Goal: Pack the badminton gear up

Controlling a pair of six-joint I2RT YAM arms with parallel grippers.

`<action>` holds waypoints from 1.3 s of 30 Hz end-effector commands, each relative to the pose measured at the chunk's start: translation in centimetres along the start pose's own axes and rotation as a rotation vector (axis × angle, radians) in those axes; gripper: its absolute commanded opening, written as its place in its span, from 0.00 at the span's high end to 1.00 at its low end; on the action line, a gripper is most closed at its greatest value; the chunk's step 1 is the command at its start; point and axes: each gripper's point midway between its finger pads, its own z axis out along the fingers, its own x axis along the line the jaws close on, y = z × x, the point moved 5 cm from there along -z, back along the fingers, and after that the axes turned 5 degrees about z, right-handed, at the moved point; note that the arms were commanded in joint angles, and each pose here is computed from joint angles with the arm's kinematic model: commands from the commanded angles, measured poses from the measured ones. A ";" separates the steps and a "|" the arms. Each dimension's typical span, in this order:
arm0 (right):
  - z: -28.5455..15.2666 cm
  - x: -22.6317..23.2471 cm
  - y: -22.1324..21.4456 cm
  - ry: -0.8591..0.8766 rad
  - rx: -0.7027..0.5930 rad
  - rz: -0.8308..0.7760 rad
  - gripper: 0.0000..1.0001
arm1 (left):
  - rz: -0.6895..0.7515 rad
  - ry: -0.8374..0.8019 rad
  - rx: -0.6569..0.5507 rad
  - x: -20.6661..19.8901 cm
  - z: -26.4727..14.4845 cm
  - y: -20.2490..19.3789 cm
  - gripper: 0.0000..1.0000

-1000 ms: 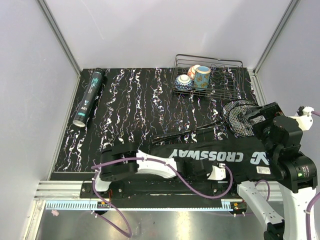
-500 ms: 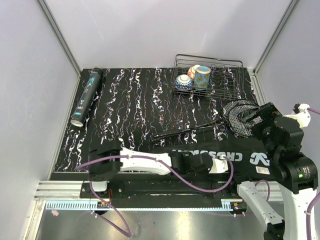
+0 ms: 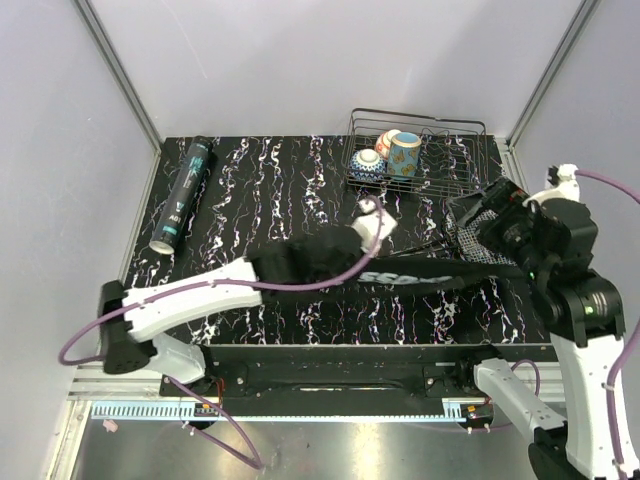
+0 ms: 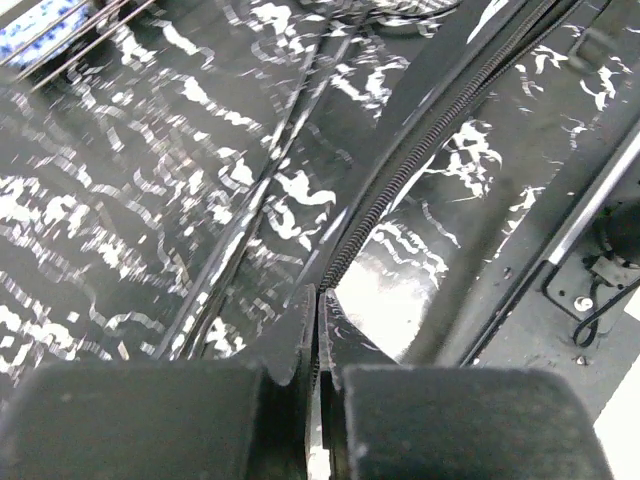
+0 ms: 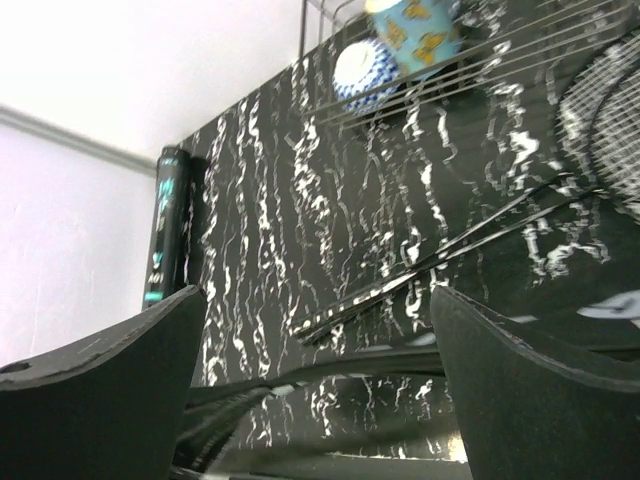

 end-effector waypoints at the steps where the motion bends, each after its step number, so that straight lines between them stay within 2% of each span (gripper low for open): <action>1: 2.7 2.4 -1.7 0.160 0.155 -0.001 0.00 | -0.169 0.109 -0.079 4.2 -5.5 0.6 1.00; 4: 4.6 2.7 -3.6 0.185 0.275 0.063 0.00 | -0.220 0.164 -0.119 6.7 -8.0 0.1 1.00; 9: 6.6 2.5 -6.4 0.176 0.321 0.225 0.00 | -0.258 0.204 -0.095 8.2 -9.0 -1.9 1.00; 14: 7.5 1.8 -9.5 0.059 0.359 0.199 0.00 | -0.265 0.229 -0.063 8.6 -8.5 -3.2 1.00; 18: 7.2 -0.3 -9.4 -0.059 0.290 0.155 0.00 | -0.259 0.247 -0.043 8.9 -8.5 -3.7 1.00; 22: 6.5 -2.8 -10.2 -0.141 0.277 0.143 0.00 | -0.254 0.237 -0.039 9.0 -8.5 -3.9 1.00; 26: 6.6 -4.8 -12.5 -0.198 0.323 0.217 0.00 | -0.251 0.218 -0.038 8.8 -8.4 -3.9 1.00; 31: 6.1 -5.5 -12.2 -0.213 0.272 0.253 0.00 | -0.250 0.207 -0.041 8.7 -8.4 -3.9 1.00; 35: 6.9 -6.1 -13.1 -0.234 0.256 0.349 0.00 | -0.240 0.185 -0.048 8.5 -8.6 -3.7 1.00; 39: 8.9 -6.0 -13.6 -0.188 0.206 0.445 0.11 | -0.233 0.148 -0.053 8.0 -8.8 -3.9 1.00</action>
